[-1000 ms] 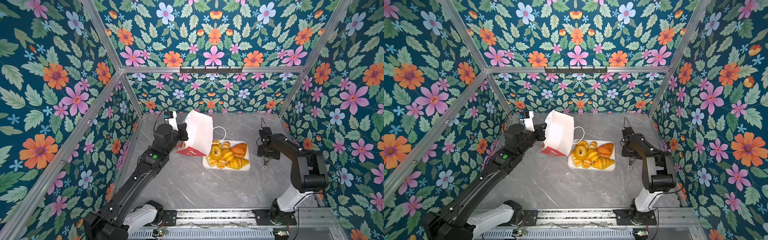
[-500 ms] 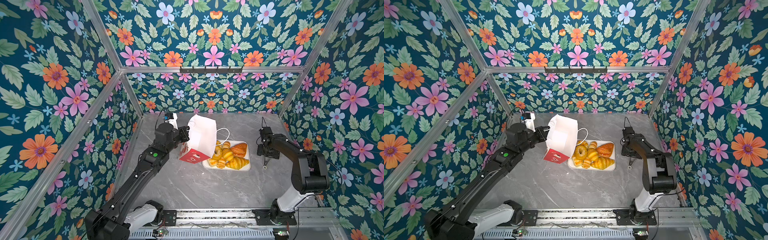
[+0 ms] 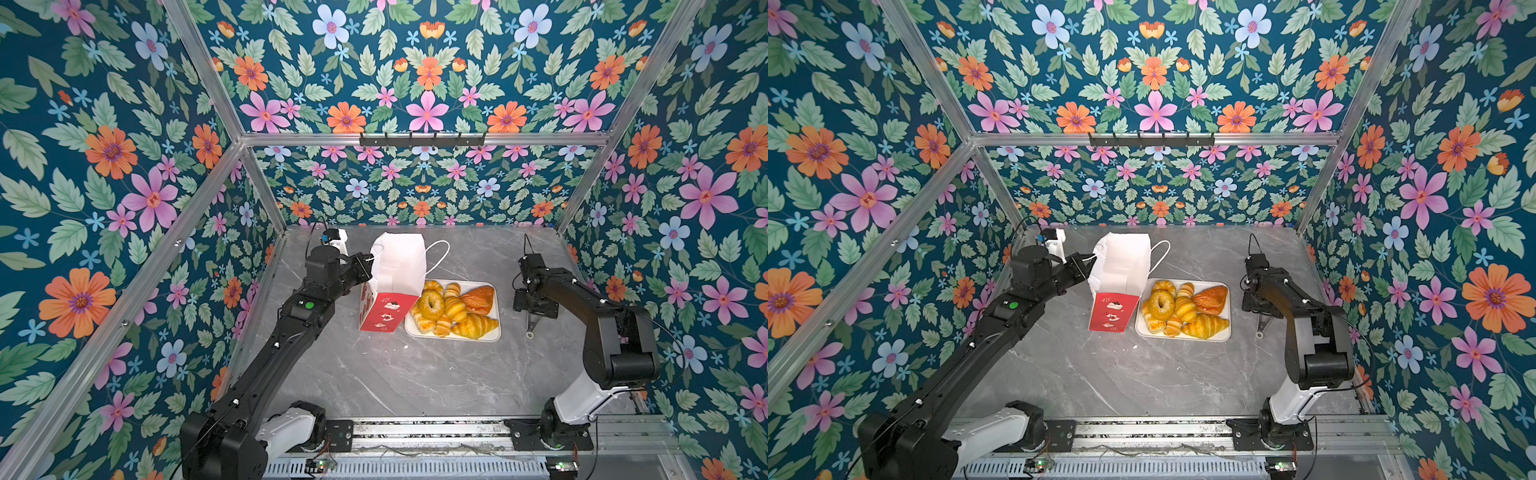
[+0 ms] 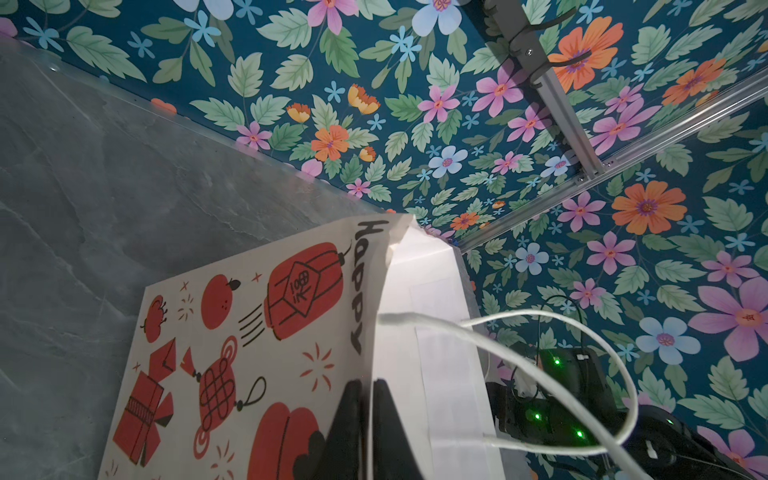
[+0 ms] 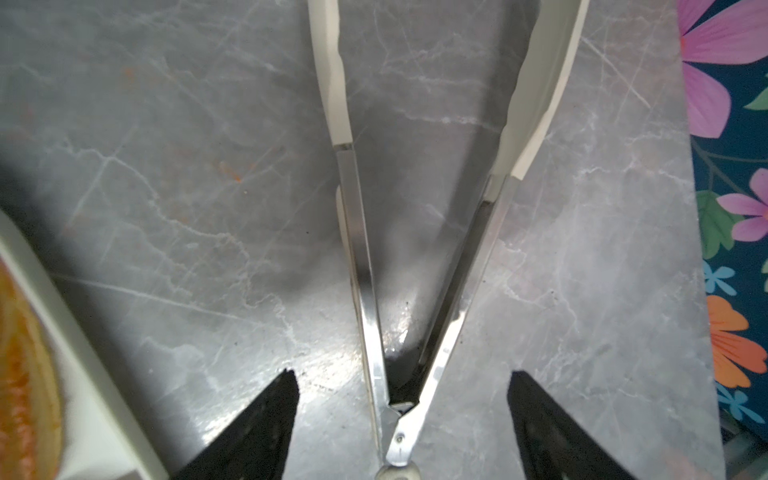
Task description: Take the fake bread out of the paper bag
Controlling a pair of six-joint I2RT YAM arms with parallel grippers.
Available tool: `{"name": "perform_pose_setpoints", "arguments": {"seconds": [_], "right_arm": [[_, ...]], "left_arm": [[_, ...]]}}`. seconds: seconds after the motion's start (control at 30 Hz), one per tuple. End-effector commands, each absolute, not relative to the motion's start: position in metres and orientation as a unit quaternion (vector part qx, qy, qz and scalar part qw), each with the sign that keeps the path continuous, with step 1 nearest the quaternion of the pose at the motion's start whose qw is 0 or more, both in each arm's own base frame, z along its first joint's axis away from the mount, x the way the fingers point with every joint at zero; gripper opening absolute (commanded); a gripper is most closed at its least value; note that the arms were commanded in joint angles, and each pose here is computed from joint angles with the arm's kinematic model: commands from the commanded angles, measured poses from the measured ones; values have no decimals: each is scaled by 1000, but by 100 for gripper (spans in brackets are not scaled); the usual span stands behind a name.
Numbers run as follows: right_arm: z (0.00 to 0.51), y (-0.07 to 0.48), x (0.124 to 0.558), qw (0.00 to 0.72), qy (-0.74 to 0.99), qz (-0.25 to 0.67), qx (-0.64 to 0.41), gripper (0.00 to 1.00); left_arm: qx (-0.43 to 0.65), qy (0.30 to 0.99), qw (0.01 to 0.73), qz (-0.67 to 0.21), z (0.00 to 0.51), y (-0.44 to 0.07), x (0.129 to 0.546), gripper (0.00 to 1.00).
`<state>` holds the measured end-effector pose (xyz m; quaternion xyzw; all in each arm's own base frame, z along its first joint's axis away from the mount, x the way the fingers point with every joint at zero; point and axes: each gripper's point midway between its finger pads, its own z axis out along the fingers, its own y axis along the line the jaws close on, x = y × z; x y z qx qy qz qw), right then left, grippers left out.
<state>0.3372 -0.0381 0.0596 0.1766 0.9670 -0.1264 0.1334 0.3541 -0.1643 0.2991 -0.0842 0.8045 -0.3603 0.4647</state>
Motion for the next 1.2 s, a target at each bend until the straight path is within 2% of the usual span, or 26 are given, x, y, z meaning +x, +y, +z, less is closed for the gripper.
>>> {"name": "perform_pose_setpoints", "arguments": {"seconds": [0.0,0.23,0.33,0.43,0.6,1.03,1.17], "right_arm": [[60,-36,338,135,967,-119,178,81],[60,-35,338,134,968,-118,177,80],[61,-35,338,135,968,-117,177,80],[61,-35,338,136,968,-116,177,80],[61,-35,339,137,968,-116,178,80],[58,-31,341,138,969,-106,178,80],[59,-30,341,140,969,-99,177,80]], "left_arm": [[-79,797,476,-364,305,-159,360,19],[-88,798,474,-361,302,-144,367,35],[-92,797,476,-360,303,-139,367,45],[-95,796,479,-359,306,-133,365,63],[-96,799,482,-348,312,-125,359,99],[-102,806,491,-315,309,-108,346,99],[-105,813,489,-299,301,-105,352,83]]}}
